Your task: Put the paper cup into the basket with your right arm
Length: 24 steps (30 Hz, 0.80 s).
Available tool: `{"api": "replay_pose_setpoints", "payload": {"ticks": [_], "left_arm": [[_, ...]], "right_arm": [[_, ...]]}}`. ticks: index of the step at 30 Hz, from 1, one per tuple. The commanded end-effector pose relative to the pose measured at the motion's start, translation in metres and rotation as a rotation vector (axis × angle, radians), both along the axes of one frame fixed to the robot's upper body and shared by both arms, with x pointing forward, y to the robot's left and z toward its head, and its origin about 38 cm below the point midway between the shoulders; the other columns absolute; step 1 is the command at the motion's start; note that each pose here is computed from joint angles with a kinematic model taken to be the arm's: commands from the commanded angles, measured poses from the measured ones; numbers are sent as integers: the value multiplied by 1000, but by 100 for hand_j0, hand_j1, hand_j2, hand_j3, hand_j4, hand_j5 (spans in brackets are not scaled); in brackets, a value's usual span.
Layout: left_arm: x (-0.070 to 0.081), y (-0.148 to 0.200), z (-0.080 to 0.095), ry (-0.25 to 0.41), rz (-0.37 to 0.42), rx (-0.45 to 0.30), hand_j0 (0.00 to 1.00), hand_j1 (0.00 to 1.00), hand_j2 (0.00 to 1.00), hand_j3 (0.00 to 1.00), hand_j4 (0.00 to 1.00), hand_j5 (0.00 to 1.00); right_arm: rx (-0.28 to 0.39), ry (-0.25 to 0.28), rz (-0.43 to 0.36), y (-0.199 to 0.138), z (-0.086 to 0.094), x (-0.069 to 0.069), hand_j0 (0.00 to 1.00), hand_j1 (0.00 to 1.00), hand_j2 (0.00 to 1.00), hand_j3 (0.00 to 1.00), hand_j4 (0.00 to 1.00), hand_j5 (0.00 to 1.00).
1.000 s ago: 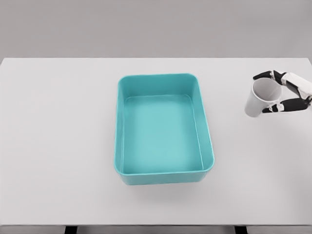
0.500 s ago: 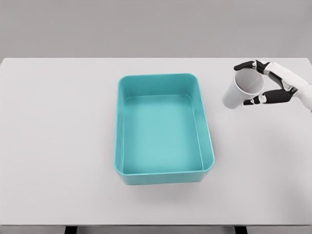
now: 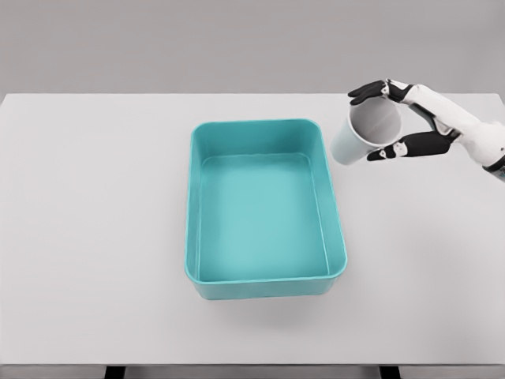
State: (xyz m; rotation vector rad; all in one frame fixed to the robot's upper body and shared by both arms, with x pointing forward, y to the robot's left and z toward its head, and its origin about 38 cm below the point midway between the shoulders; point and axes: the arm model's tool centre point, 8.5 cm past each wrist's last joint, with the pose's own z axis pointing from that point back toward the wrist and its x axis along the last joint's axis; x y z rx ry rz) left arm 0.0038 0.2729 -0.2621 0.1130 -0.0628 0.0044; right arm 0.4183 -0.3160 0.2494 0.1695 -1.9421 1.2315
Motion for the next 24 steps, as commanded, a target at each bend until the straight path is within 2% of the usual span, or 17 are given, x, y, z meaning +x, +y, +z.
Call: {"api": "replay_pose_setpoints", "payload": {"ticks": [1,5,7,11,14,19,24], "left_arm": [[0,0,0,0,0,0,100,100,100,100,100,100],[0,0,0,0,0,0,100,100,100,100,100,100],[0,0,0,0,0,0,100,100,100,100,100,100],[0,0,0,0,0,0,100,100,100,100,100,100],[0,0,0,0,0,0,100,100,100,100,100,100],[0,0,0,0,0,0,100,100,100,100,100,100],[0,0,0,0,0,0,100,100,100,100,100,100]], "right_arm": [[26,-6,25,12,0,-1,68,68,68,68,68,68],[56,-21,64,32,0,-2,68,68,68,68,68,68],[42,-28,67,41,-4,-1,68,68,68,68,68,68],[59,-29,92,55,-8,-2,68,68,68,68,68,68],[34,-38,95,64,-13,-2,68,68,68,68,68,68],[-80,-104,119,96,-20,-7,68,68,68,68,68,68],[-181,-171,120,112,-20,-11,68,68,68,68,68,68]]}}
